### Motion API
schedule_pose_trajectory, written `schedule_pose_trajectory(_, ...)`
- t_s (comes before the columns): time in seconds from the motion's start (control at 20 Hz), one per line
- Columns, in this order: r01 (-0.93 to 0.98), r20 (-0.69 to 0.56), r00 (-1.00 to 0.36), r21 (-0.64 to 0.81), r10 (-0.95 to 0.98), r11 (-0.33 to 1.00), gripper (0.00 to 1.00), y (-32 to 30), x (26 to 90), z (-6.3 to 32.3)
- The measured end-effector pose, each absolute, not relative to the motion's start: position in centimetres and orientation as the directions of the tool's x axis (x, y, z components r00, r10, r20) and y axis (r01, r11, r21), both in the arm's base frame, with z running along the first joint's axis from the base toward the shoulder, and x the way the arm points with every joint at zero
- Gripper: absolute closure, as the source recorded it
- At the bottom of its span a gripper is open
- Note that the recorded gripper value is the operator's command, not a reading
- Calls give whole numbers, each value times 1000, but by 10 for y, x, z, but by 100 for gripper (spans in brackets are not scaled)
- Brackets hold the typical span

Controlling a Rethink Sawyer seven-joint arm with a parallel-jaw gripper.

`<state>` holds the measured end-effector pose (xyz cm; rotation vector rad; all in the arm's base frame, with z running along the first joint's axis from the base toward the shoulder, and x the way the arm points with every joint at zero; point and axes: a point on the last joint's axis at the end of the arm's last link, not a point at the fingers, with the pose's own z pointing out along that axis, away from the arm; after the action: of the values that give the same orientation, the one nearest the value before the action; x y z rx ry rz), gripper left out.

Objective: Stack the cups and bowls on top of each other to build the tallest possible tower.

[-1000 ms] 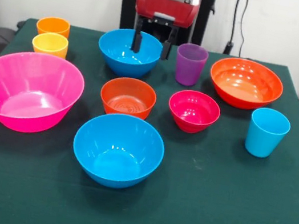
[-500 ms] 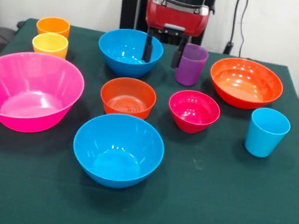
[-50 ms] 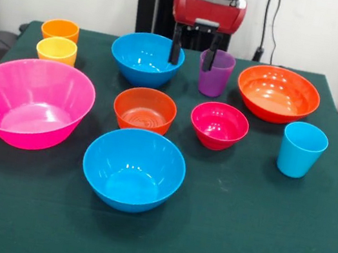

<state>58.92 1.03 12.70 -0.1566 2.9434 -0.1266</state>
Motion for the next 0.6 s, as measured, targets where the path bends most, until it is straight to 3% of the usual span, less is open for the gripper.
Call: schedule_pose_trajectory(0.6, -100, -198, -973, -114, -121, 988, 0, 11, 603, 158)
